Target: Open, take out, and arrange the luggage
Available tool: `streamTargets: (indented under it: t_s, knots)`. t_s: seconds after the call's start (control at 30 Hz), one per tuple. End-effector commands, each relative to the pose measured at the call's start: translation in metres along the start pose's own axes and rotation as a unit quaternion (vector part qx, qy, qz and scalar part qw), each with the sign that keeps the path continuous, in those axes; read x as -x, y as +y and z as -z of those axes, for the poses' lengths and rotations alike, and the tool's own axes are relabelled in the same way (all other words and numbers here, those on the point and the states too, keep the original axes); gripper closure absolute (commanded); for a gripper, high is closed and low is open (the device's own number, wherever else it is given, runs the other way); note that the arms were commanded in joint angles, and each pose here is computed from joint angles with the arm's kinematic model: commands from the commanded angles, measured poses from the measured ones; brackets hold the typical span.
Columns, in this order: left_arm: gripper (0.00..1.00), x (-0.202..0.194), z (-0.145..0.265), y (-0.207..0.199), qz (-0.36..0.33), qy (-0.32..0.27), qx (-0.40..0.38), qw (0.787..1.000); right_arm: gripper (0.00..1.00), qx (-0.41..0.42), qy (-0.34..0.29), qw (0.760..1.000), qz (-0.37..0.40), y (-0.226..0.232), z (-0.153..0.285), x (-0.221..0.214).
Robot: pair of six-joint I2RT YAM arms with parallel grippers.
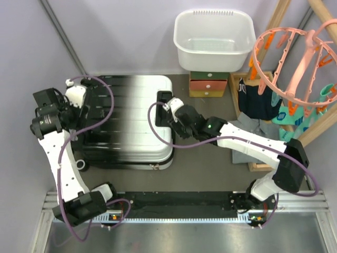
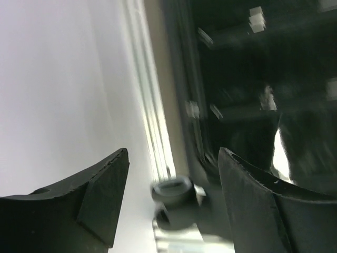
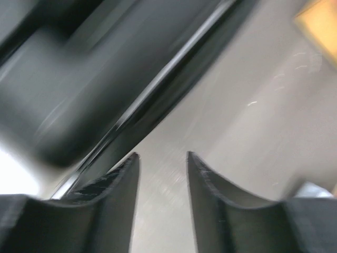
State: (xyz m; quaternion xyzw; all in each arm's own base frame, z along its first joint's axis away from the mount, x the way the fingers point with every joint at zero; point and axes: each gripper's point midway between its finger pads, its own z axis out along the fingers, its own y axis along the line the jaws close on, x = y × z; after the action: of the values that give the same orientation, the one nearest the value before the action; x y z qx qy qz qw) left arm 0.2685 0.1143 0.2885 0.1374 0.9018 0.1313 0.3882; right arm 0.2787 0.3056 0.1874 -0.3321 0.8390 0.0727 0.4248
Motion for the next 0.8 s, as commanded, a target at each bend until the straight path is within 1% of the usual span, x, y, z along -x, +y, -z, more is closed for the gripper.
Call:
streamTargets:
  t_s: [0.0, 0.03, 0.1, 0.17, 0.23, 0.3, 0.37, 0.4, 0.5, 0.57, 0.6, 0.63, 0.7, 0.77]
  knots:
    - [0.25, -0.024, 0.047, -0.057, -0.075, 0.019, -0.121, 0.99, 0.54, 0.111, -0.023, 0.993, 0.04, 0.046, 0.04, -0.004]
    - [0.25, -0.022, 0.058, -0.063, -0.106, 0.007, -0.14, 0.984, 0.52, 0.156, -0.021, 0.987, 0.042, 0.061, 0.046, -0.008]
    - [0.24, -0.027, 0.069, -0.079, -0.121, 0.003, -0.175, 0.977, 0.52, 0.179, -0.017, 0.983, 0.04, 0.067, 0.05, -0.014]
    - [0.26, -0.035, 0.07, -0.084, -0.134, 0.005, -0.176, 0.975, 0.53, 0.185, -0.006, 0.982, 0.036, 0.071, 0.045, -0.02]
    - [0.28, -0.05, 0.063, -0.087, -0.14, 0.029, -0.183, 0.973, 0.55, 0.183, 0.001, 0.983, 0.024, 0.073, 0.038, -0.021]
    - [0.28, -0.062, 0.056, -0.092, -0.146, 0.044, -0.197, 0.969, 0.58, 0.176, 0.01, 0.984, 0.01, 0.072, 0.024, -0.019]
    - [0.27, -0.075, 0.047, -0.099, -0.146, 0.062, -0.218, 0.963, 0.64, 0.178, 0.0, 0.984, -0.017, 0.07, 0.013, -0.007]
    - [0.27, -0.078, 0.045, -0.1, -0.144, 0.065, -0.221, 0.962, 0.66, 0.177, -0.005, 0.984, -0.024, 0.071, 0.007, 0.001]
    - [0.25, -0.079, 0.034, -0.103, -0.122, 0.065, -0.222, 0.965, 0.66, 0.161, -0.025, 0.986, -0.041, 0.065, -0.012, 0.024]
    - [0.24, -0.074, 0.024, -0.095, -0.116, 0.054, -0.201, 0.971, 0.67, 0.157, -0.035, 0.986, -0.047, 0.062, -0.02, 0.036]
    - [0.23, -0.076, 0.018, -0.094, -0.1, 0.058, -0.193, 0.974, 0.67, 0.14, -0.047, 0.988, -0.054, 0.051, -0.026, 0.05]
    - [0.23, -0.075, 0.013, -0.091, -0.091, 0.058, -0.184, 0.977, 0.67, 0.139, -0.043, 0.988, -0.055, 0.05, -0.034, 0.051]
    - [0.23, -0.073, -0.001, -0.083, -0.068, 0.057, -0.159, 0.983, 0.67, 0.129, -0.064, 0.987, -0.075, 0.036, -0.043, 0.071]
    - [0.23, -0.074, -0.008, -0.082, -0.058, 0.061, -0.159, 0.984, 0.68, 0.134, -0.063, 0.985, -0.083, 0.033, -0.057, 0.075]
